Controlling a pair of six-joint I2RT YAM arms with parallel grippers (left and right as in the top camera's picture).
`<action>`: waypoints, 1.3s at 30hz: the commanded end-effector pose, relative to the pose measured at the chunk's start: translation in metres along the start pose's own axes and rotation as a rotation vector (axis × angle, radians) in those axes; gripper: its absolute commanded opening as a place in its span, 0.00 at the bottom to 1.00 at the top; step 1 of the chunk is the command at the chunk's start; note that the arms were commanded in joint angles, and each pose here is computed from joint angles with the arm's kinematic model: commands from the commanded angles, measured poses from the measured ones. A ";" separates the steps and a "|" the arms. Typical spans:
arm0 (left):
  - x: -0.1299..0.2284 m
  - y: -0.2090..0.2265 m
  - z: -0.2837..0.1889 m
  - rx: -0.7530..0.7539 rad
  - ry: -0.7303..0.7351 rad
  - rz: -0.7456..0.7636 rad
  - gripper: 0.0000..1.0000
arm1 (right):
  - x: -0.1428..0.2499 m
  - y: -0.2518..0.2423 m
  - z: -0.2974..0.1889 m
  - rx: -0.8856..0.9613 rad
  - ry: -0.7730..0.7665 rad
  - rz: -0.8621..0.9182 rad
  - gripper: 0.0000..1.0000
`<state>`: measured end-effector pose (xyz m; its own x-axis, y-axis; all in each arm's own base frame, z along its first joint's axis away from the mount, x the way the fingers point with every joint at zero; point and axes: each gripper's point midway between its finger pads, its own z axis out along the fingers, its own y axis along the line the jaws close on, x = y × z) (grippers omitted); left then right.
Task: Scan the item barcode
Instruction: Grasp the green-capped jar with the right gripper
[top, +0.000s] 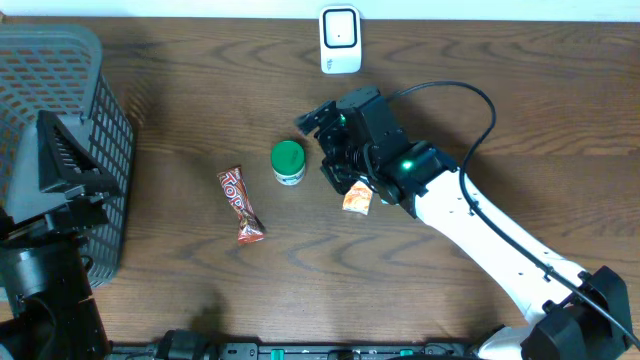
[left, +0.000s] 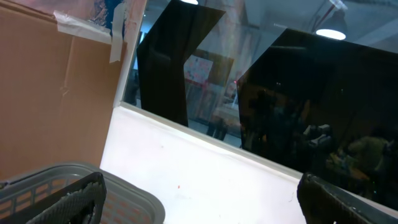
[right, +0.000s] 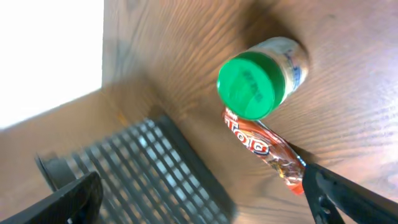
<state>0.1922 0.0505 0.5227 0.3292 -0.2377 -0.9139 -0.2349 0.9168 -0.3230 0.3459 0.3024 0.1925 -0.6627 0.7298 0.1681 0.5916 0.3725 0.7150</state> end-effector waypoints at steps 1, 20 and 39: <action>-0.006 0.001 -0.002 -0.007 -0.018 0.004 0.98 | -0.008 0.018 -0.006 -0.004 -0.084 0.121 0.99; -0.006 0.001 -0.001 -0.006 -0.018 -0.150 0.98 | 0.007 -0.027 0.061 0.477 -0.134 -0.148 0.99; 0.006 0.020 -0.003 -0.109 0.016 -0.111 0.98 | -0.011 -0.037 0.049 0.533 -0.207 -0.141 0.99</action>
<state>0.1911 0.0601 0.5121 0.3404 -0.3473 -0.8738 -0.2594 0.8585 -0.4423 0.3446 0.3134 0.1196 -0.7114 0.7009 -0.0526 0.6719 0.7001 0.2416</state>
